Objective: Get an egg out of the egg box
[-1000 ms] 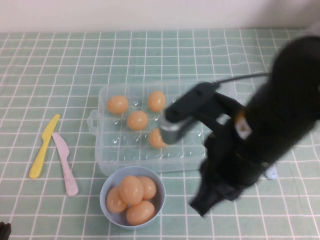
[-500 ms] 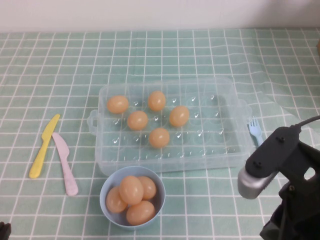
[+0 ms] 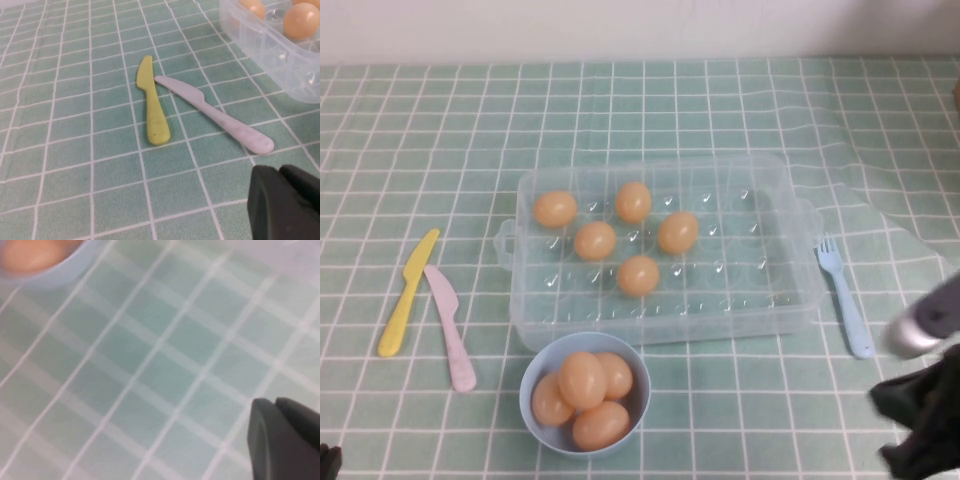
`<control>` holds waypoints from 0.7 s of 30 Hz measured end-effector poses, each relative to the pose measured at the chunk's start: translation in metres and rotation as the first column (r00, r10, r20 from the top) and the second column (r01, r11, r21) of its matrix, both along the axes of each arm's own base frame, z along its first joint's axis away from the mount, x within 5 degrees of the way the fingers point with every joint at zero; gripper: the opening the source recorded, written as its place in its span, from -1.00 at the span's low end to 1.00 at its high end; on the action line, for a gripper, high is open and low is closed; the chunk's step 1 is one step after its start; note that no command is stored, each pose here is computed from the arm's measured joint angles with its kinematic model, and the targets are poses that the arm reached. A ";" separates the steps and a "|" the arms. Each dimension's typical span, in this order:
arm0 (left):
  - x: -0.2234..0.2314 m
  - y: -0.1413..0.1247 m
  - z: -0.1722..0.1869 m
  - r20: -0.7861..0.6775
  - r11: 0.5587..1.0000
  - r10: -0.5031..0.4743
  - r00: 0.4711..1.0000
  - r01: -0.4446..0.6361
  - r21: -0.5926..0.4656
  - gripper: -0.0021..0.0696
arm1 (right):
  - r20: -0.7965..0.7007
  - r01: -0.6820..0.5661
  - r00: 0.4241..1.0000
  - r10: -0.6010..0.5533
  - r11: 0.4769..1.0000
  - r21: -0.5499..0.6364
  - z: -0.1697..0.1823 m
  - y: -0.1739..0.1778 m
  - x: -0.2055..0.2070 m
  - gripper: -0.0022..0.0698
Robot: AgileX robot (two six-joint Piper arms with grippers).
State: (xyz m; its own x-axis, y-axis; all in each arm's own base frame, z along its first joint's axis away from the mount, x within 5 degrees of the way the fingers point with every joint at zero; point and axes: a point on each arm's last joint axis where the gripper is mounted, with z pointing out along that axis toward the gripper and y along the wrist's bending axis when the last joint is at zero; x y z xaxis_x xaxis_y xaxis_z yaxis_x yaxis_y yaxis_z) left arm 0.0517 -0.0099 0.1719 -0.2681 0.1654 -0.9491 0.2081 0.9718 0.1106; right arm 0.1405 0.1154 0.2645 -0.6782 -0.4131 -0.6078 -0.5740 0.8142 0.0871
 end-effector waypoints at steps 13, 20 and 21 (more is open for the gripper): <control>0.000 0.000 0.000 0.000 1.000 0.000 1.000 0.000 0.000 -0.95 | 0.452 0.389 0.728 -0.516 0.853 0.348 -0.049 -0.099 -0.049 -0.98; 0.000 0.000 0.000 0.000 1.000 0.000 1.000 0.000 0.000 -0.95 | 0.515 0.406 0.631 -0.580 0.813 0.418 -0.077 -0.107 -0.069 -0.98; 0.000 0.000 0.000 0.000 1.000 0.000 1.000 0.000 0.000 -0.95 | 0.514 0.411 0.627 -0.585 0.809 0.420 -0.077 -0.108 -0.071 -0.98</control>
